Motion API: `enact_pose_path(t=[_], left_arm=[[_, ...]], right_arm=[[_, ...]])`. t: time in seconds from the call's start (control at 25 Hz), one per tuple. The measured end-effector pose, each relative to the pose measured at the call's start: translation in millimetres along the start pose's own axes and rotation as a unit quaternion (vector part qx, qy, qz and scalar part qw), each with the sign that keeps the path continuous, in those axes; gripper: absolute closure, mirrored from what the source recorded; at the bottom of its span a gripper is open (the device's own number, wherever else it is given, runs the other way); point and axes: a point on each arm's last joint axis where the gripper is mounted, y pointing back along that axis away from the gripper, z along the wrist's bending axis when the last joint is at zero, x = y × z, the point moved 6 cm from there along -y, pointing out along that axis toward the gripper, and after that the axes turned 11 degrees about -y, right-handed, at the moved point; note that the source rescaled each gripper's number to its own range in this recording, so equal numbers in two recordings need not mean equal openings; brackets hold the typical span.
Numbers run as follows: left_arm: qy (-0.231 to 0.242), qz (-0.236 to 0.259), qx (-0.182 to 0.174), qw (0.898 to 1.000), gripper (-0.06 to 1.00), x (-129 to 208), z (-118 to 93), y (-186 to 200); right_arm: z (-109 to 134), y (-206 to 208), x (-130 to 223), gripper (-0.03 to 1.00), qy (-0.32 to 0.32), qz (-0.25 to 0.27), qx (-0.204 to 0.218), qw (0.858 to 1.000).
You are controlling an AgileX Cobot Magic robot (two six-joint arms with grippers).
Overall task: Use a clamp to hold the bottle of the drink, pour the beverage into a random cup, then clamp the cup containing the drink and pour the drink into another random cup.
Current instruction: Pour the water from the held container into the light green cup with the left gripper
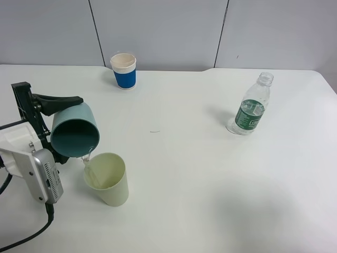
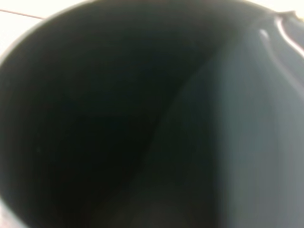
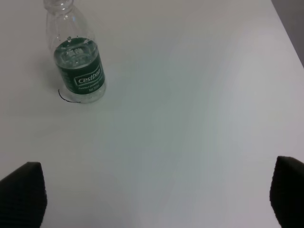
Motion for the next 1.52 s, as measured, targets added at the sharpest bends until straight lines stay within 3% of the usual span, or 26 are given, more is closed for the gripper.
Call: enact_pose_path(t=[0.8, 1.32, 1.52], left_arm=[[-0.071, 0.0, -0.001, 0.997, 0.93, 0.1, 0.4, 0.0], [-0.078, 0.0, -0.002, 0.997, 0.93, 0.0, 0.5, 0.0], [-0.101, 0.0, -0.002, 0.995, 0.93, 0.0, 0.6, 0.0]], right_arm=[[0.0, 0.0, 0.0, 0.02, 0.0, 0.0, 0.0, 1.0], [0.0, 0.0, 0.0, 0.02, 0.0, 0.0, 0.0, 1.0], [0.0, 0.0, 0.0, 0.02, 0.0, 0.0, 0.0, 1.0]])
